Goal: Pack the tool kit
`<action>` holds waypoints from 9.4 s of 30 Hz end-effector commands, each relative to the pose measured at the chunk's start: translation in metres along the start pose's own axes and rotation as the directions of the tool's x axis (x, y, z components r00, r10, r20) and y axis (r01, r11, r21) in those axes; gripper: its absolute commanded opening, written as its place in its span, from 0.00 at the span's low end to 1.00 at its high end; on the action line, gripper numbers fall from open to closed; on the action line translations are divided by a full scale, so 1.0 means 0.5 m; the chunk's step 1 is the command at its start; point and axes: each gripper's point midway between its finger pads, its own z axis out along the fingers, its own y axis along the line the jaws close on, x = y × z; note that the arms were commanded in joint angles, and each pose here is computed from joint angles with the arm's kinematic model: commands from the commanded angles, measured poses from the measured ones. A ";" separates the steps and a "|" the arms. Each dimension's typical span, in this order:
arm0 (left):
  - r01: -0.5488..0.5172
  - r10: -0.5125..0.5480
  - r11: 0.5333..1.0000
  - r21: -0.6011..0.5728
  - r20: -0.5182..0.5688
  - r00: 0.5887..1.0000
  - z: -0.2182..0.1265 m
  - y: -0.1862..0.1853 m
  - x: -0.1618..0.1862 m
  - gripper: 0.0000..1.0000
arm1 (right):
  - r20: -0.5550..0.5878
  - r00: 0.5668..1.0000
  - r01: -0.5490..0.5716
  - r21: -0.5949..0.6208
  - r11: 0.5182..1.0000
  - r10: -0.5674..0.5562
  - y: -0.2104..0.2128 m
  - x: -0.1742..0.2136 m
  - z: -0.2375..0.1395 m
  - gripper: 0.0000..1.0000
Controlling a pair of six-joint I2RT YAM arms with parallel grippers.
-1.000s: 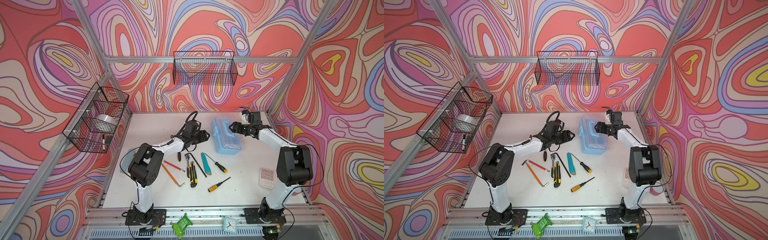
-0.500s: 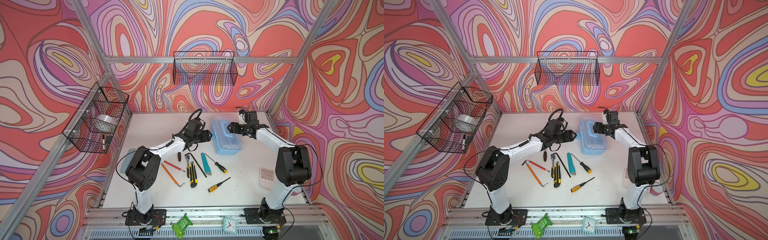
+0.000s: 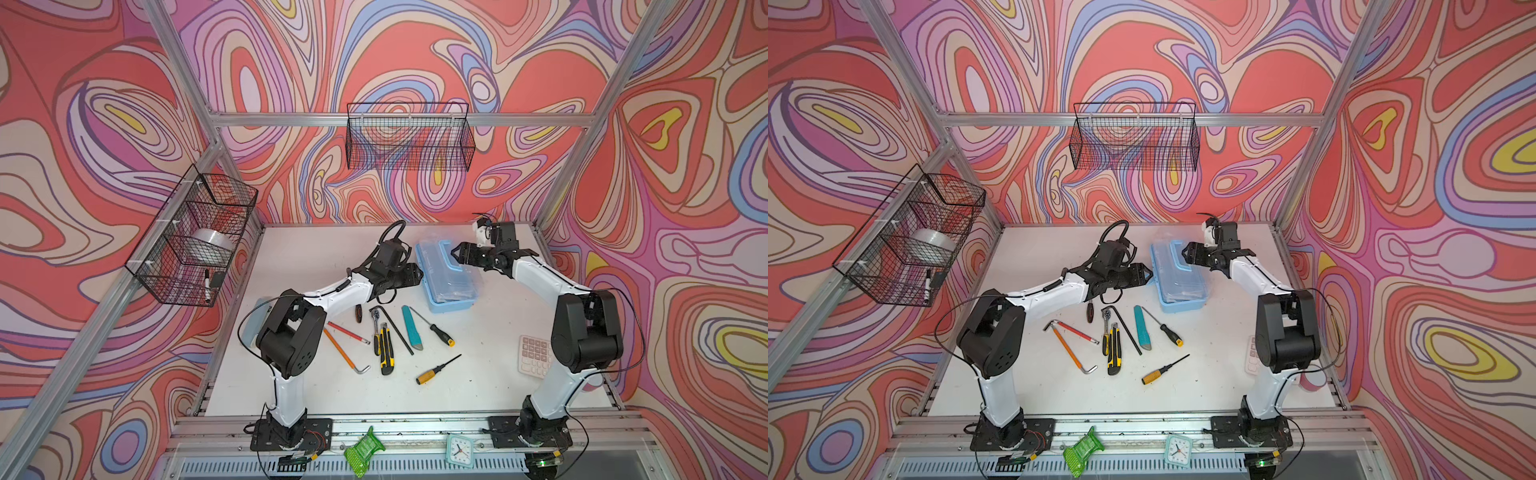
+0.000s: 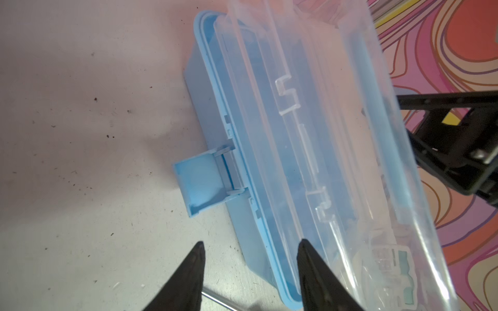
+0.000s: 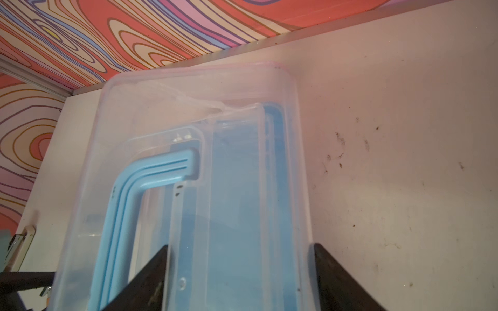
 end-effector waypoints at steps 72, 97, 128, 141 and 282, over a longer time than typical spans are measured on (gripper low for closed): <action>0.242 -0.267 0.743 0.624 -0.056 0.962 0.004 -0.280 -0.147 0.12 | 0.003 0.914 -0.381 -0.344 0.859 0.406 0.027 0.029 -0.019 0.90; 0.166 -0.134 0.881 0.444 -0.103 0.986 0.044 -0.258 -0.153 0.13 | 0.090 0.943 -0.326 0.056 0.944 0.320 -0.125 0.062 -0.086 0.98; 0.054 -0.021 0.960 0.274 -0.120 0.993 0.057 -0.275 -0.130 0.67 | 0.101 0.953 -0.302 0.374 0.877 0.286 -0.291 0.133 -0.176 0.98; 0.060 -0.058 0.997 0.048 -0.041 0.997 -0.031 -0.073 -0.123 0.94 | 0.050 0.960 -0.279 0.259 0.925 0.275 -0.246 0.139 -0.169 0.89; -0.161 0.151 0.938 -0.308 -0.056 0.987 -0.220 0.164 0.129 1.00 | -0.156 0.587 -0.489 0.714 0.501 0.794 0.004 0.686 -0.151 0.07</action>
